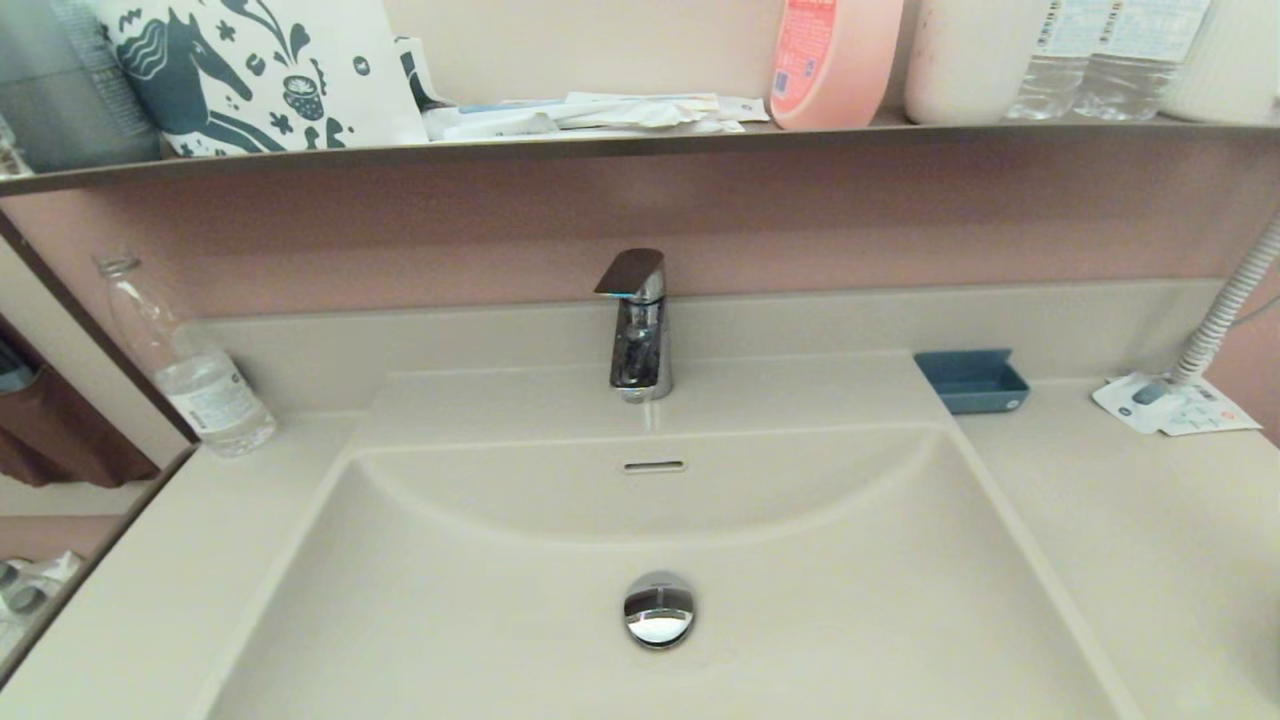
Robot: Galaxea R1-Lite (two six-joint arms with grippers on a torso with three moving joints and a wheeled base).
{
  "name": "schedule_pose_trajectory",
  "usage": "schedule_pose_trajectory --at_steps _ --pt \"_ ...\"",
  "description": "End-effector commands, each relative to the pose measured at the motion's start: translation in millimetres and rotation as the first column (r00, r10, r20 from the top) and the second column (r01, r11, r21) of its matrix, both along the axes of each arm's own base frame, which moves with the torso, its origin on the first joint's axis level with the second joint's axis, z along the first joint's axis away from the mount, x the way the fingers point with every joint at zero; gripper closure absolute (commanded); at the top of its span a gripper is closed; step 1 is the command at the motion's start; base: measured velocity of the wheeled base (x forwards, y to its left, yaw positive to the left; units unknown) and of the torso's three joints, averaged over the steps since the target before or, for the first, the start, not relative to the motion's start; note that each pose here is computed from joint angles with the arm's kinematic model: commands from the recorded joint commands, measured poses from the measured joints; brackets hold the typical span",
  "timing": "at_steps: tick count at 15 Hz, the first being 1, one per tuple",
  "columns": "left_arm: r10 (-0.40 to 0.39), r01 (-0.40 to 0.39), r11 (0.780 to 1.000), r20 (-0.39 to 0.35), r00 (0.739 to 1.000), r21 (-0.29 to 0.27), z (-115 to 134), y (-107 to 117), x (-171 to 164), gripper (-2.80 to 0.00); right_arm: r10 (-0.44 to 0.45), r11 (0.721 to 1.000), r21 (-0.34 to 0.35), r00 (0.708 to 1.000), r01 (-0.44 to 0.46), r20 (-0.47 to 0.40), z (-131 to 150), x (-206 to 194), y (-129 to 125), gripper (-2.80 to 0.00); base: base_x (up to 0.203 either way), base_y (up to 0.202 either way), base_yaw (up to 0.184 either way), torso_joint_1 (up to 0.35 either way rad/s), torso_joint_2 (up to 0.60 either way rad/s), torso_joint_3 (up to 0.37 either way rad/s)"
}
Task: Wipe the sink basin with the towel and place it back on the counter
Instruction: Wipe the sink
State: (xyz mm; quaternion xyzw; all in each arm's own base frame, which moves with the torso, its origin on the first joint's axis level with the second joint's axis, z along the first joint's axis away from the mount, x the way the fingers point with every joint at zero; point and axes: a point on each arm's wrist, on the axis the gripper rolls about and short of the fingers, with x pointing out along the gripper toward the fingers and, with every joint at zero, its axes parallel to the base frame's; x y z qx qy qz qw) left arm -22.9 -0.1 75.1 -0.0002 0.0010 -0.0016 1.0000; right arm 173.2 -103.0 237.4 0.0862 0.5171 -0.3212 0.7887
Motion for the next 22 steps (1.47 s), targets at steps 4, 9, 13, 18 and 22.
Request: schedule_pose_trajectory --at_steps 4,9,13,18,22 --pt "0.001 -0.001 1.000 -0.001 1.000 -0.001 0 0 0 0.00 0.009 1.000 -0.001 1.000 -0.009 0.003 2 4 0 -2.80 0.000 0.000 0.000 0.000 0.00 0.000" --pt "0.002 -0.002 1.000 -0.001 1.000 -0.001 0 0 0 0.00 0.059 0.998 -0.014 0.994 -0.058 0.094 33 -2 26 -2.80 0.000 0.000 0.000 0.000 0.00 0.000" --pt "0.002 -0.002 1.000 -0.001 1.000 0.000 0 0 0 0.00 0.096 0.995 0.021 0.992 -0.098 0.084 35 -15 48 0.00 0.000 0.000 0.000 0.000 0.00 0.000" --pt "0.001 -0.001 1.000 -0.001 1.000 -0.001 0 0 0 0.00 0.282 0.930 0.182 0.938 -0.319 0.202 41 -19 73 0.00 0.000 0.000 0.000 0.000 0.00 0.000" --pt "0.000 0.000 1.000 -0.001 1.000 -0.001 0 0 0 0.00 0.410 0.841 0.244 0.863 -0.483 0.296 47 -43 110 0.00 0.000 0.000 0.000 0.000 0.00 0.000"
